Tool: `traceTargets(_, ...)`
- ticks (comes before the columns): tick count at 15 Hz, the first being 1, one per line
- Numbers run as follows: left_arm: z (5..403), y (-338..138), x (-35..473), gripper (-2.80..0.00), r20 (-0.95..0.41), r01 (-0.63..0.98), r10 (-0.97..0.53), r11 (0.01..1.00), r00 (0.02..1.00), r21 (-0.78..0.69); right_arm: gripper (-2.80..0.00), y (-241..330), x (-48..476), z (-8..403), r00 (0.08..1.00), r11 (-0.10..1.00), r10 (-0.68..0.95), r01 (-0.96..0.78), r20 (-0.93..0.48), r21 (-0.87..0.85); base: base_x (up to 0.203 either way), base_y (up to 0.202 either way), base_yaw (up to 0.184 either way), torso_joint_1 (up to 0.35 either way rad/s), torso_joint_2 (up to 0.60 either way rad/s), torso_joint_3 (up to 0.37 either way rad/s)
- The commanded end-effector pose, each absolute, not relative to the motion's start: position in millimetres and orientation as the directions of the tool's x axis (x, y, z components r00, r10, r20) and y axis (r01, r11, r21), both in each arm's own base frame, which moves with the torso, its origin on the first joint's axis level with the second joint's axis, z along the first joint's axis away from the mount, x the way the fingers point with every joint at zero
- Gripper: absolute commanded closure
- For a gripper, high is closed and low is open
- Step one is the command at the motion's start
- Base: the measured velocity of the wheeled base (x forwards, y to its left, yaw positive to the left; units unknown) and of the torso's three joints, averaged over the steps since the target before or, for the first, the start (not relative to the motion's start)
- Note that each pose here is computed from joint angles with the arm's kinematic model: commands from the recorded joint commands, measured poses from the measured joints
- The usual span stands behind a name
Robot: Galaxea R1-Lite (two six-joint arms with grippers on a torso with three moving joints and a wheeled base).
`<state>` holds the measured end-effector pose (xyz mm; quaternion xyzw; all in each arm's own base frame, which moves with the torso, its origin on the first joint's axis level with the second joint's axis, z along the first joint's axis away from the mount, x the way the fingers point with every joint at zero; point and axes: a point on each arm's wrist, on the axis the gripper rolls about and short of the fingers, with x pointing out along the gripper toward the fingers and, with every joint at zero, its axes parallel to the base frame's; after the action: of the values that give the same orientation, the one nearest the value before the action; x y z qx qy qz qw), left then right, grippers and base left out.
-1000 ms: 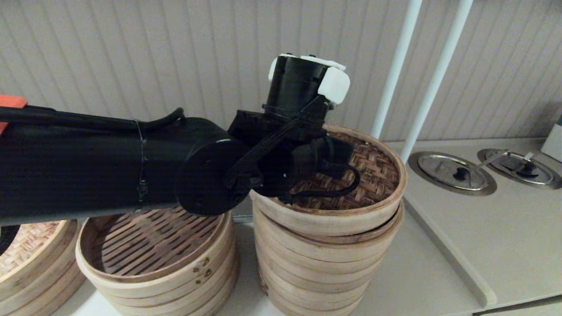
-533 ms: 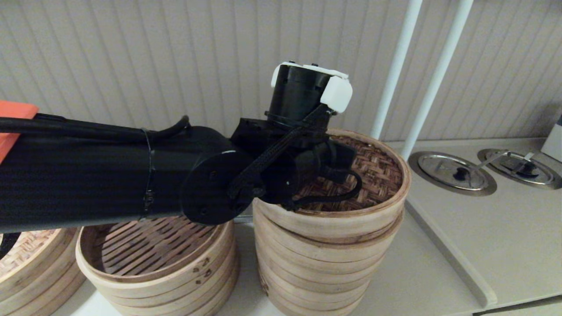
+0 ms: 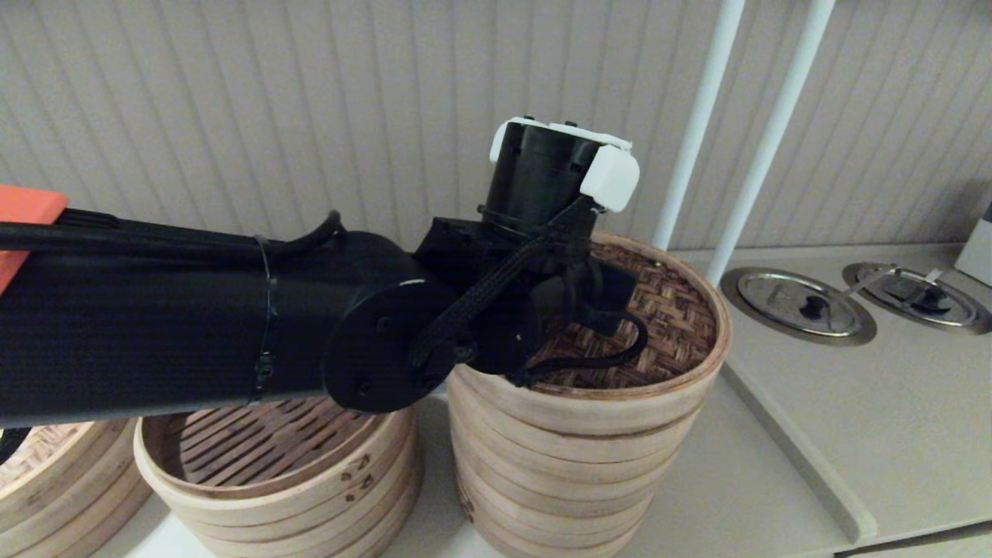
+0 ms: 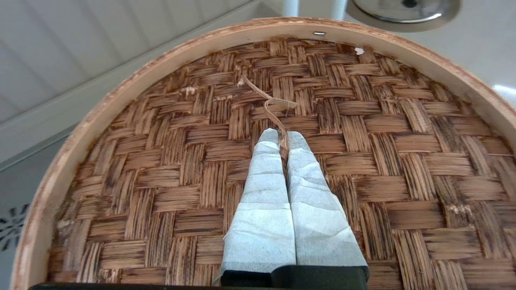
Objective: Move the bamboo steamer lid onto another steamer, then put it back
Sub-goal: Put the steamer
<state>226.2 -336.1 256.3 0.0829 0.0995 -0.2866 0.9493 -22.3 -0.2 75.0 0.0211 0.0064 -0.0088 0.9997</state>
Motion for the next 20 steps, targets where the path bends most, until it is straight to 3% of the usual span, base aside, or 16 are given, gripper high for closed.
traceTargets(1, 256.2, -336.6, 224.9, 0.00, -0.235, 0.556, -0.523, 0.825, 0.819, 0.103, 0.00, -0.2, -22.0, 74.2, 1.000, 0.999, -0.018, 0.019, -0.017, 0.043, 0.000, 0.000, 0.000, 0.000, 0.00, 0.000)
traceTargets(20, 258.6, -341.2, 227.8, 0.00, -0.227, 0.558, -0.522, 0.818, 0.822, 0.140, 0.00, -0.2, -22.0, 74.2, 1.000, 0.999, -0.018, 0.019, -0.017, 0.043, 0.000, 0.000, 0.000, 0.000, 0.00, 0.000)
